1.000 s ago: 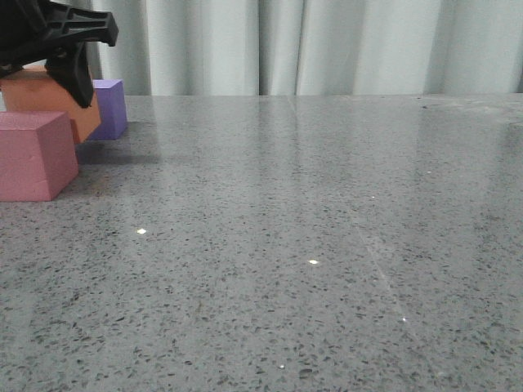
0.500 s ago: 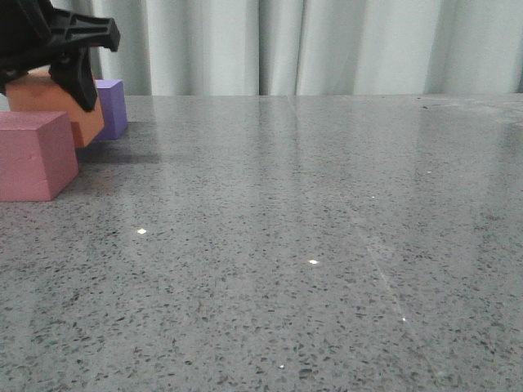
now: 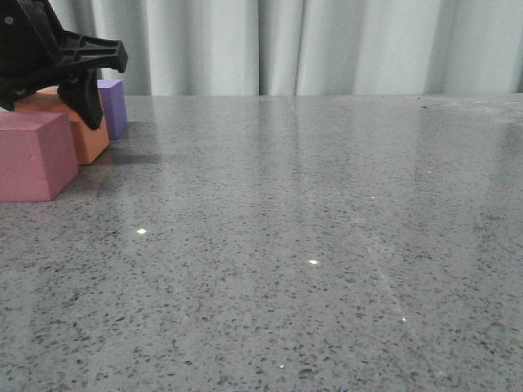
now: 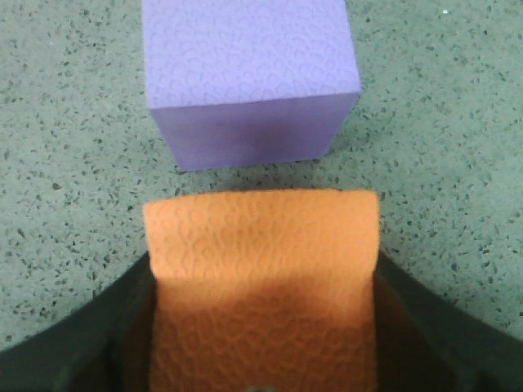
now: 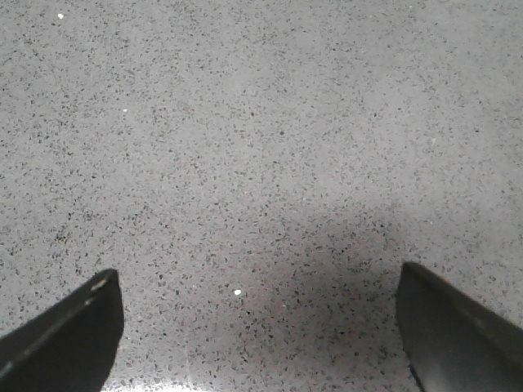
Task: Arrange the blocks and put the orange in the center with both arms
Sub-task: 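Lower the orange cube between the purple and pink cubes, then open the left gripper and lift it off the orange cube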
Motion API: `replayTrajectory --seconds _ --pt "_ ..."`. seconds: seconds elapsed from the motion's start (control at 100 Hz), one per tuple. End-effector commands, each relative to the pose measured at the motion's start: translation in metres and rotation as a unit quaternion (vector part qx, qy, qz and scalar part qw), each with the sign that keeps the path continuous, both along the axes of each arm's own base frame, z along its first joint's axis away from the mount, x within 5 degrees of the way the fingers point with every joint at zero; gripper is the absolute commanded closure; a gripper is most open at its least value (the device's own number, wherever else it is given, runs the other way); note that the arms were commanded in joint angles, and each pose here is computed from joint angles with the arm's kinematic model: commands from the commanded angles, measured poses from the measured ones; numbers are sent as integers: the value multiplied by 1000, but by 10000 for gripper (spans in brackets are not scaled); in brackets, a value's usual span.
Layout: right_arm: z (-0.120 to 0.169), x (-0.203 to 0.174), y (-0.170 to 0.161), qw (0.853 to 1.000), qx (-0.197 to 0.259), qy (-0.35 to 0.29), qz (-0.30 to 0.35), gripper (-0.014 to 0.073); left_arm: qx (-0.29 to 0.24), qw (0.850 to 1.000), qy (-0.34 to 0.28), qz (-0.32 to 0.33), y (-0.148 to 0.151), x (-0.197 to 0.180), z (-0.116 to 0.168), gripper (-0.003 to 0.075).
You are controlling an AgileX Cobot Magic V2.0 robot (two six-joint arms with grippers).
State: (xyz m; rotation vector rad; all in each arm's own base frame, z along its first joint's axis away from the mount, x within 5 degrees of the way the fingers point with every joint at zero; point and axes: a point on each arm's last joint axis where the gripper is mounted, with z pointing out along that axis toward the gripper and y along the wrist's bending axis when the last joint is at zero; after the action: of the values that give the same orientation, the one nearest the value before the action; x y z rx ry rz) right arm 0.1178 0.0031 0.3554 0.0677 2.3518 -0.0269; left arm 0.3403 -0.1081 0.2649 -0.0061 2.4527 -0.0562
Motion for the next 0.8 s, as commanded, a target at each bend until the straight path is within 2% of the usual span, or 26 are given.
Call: replayTrajectory --seconds 0.0,0.05,0.2,0.27,0.58,0.79 --pt "10 2 -1 999 -4 -34 3 -68 -21 999 -42 -5 -2 1 20 560" --pt "10 2 -1 999 -4 -34 3 -68 -20 999 -43 -7 -2 2 20 500" --pt "10 2 -1 999 -4 -33 3 -68 -22 998 -50 -11 -2 2 21 205" --pt "10 1 -1 999 -4 -33 3 -68 -26 998 -51 -10 -3 3 22 126" --pt "10 1 -1 1000 -4 -31 2 -68 -24 998 -56 -9 -1 -1 32 109" --pt "10 1 -1 1000 -4 -31 2 -68 -22 997 -70 0 5 -10 62 110"
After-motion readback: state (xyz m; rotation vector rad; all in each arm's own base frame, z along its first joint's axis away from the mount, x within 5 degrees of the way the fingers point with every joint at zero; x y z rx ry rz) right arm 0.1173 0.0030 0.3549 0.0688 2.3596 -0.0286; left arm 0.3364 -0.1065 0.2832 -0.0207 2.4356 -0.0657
